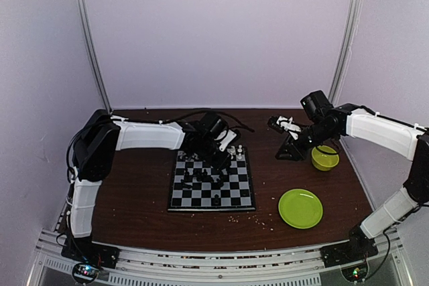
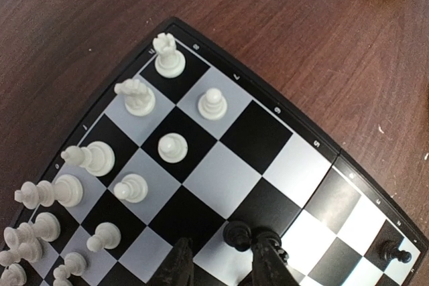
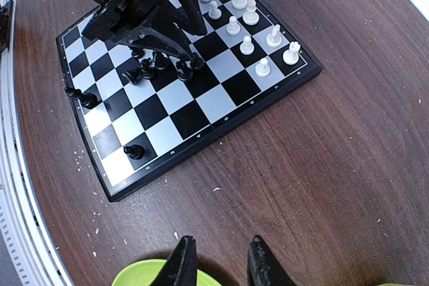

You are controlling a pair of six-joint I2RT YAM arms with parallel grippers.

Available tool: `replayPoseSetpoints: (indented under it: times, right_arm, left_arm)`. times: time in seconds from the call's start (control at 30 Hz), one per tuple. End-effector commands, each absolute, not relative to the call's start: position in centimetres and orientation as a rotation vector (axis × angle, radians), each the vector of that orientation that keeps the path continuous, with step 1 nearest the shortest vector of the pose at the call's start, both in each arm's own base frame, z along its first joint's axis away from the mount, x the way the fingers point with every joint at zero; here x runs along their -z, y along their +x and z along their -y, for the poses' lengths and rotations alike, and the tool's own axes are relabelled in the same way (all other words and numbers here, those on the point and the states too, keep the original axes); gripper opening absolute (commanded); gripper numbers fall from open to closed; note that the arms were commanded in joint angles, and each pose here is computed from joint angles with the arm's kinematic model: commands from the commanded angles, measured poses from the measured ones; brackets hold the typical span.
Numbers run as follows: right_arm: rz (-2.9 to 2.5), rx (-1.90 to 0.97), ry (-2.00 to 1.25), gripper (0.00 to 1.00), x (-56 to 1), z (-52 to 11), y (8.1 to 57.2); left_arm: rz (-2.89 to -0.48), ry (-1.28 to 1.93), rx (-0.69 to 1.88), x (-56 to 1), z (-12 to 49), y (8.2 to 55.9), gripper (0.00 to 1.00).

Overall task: Set up the chess pieces on the board
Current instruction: Pick up the pawn from the chessboard.

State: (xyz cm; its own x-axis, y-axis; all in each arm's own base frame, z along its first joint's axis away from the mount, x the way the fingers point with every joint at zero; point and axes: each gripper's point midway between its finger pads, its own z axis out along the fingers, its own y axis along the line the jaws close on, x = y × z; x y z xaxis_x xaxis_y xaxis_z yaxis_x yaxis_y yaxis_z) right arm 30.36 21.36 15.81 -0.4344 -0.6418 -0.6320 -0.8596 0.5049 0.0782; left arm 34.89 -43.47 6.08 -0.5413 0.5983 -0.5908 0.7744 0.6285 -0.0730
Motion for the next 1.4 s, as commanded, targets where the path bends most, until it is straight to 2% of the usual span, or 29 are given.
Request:
replayPoseSetpoints:
  times: [0.0, 0.17, 0.73, 1.37]
  right_arm:
    - [-2.215, -0.555, -1.237, 0.27, -15.6, -21.4, 30.3]
    - [-2.219, -0.558, -1.242, 0.26, -15.4, -21.5, 30.3]
    - [-2.241, -0.565, -1.252, 0.26, -14.7, -21.5, 30.3]
    - [-2.243, -0.566, -1.260, 0.25, -14.7, -21.5, 30.3]
  left_arm:
    - [-2.299, 1.042, 0.426, -7.1, 43.8, 35.9, 0.32]
    - [-2.256, 0.991, 0.448, -8.5, 43.6, 36.6, 0.33]
    - [-2.295, 1.067, 0.555, -6.5, 45.1, 35.7, 0.34]
    - [-2.326, 1.044, 0.532, -5.8, 44.9, 35.9, 0.13]
